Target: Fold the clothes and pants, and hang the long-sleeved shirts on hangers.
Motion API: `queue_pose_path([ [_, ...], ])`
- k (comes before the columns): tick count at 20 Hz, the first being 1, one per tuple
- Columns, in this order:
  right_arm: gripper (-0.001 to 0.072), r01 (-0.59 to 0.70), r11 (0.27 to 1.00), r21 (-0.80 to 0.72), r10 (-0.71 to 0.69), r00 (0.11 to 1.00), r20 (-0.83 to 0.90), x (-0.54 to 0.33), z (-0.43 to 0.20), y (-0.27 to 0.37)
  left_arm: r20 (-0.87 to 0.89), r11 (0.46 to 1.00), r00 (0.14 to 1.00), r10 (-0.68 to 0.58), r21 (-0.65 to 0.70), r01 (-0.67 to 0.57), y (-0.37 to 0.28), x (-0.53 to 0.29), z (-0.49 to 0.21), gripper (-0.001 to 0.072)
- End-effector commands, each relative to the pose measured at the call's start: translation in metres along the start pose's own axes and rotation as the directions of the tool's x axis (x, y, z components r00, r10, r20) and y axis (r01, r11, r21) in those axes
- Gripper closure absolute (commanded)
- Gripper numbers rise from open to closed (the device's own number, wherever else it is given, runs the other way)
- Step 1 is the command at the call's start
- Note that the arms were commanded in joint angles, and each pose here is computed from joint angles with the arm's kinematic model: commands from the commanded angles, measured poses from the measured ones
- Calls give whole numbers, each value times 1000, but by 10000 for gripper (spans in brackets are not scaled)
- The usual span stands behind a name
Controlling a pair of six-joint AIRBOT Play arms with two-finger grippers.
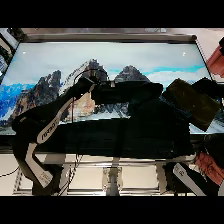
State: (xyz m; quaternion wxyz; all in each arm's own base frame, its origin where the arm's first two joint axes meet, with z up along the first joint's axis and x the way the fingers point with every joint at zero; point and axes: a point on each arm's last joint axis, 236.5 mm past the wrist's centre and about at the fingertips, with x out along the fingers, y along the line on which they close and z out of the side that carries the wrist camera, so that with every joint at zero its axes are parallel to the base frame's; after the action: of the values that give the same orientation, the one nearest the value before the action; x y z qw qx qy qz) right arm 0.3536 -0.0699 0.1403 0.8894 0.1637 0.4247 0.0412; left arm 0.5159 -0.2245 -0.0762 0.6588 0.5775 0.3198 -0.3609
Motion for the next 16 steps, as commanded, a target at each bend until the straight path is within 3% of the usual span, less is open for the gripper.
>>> queue_pose_path([
  [1,106,-1,1000,1,1,1000,-1,0,0,0,-2,999,1000,27,38,-27,4,9,-1,28],
  [2,106,-1,1000,1,1,1000,-1,0,0,0,9,998,999,48,47,-48,7,12,2,45],
  [4,107,-1,1000,1,1,1000,-1,0,0,0,37,996,996,78,46,-80,13,15,8,219],
  [7,107,-1,1000,1,1,1000,-1,0,0,0,66,993,992,112,42,-115,21,15,16,567],
  [8,107,-1,1000,1,1,1000,-1,0,0,0,66,992,991,112,41,-115,21,14,16,636],
  [13,107,-4,1000,2,4,1000,-6,0,-1,1,23,976,981,194,-101,-191,53,-17,0,661],
  [16,107,-45,997,-63,41,997,-60,5,-12,18,-118,921,967,224,-298,-250,86,-67,-65,662],
])
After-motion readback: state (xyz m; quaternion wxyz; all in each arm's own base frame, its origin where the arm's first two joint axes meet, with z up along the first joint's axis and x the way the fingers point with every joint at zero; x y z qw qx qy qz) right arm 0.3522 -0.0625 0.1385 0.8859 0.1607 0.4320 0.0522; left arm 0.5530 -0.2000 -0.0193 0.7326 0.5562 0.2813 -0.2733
